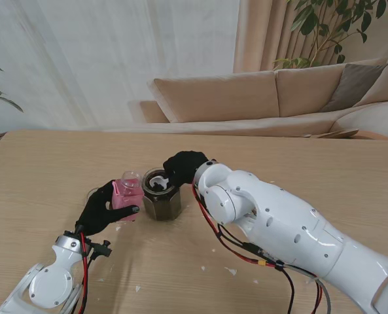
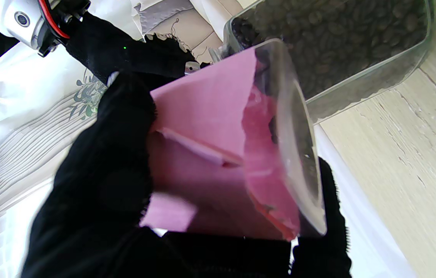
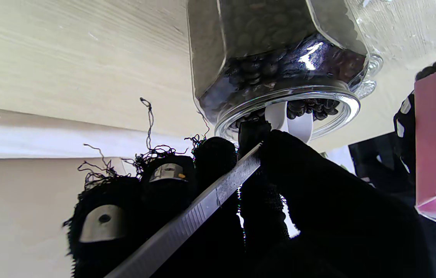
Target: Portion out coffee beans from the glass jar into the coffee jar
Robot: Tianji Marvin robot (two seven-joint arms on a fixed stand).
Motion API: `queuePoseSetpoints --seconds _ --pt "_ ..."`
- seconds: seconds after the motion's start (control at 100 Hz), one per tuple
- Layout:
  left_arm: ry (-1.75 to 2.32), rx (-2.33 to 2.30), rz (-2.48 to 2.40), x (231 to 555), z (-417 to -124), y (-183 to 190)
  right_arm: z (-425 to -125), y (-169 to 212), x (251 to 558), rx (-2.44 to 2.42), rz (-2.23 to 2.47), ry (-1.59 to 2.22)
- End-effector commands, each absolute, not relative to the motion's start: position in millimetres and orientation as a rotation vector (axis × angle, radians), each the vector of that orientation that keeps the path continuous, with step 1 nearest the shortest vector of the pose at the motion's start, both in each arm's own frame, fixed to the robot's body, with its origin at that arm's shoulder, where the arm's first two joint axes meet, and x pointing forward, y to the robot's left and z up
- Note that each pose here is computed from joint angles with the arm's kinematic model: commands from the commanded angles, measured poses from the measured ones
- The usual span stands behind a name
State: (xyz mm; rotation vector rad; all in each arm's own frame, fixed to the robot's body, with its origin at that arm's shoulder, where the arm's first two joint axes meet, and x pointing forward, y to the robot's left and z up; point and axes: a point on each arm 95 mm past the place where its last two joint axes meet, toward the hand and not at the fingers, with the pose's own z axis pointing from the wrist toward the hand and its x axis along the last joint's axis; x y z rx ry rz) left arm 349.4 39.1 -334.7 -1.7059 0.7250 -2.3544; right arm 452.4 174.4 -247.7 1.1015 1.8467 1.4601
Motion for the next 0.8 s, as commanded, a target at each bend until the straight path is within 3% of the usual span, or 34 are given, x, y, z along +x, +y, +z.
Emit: queuePoseSetpoints --seconds 0.0,0.79 --pt "0.739 -1.711 -2.365 347 -336 36 -248 174 453 1.124 1.441 1.856" --pt "0.751 -1.720 -2.348 348 -338 33 -247 157 460 1.528 1.488 1.772"
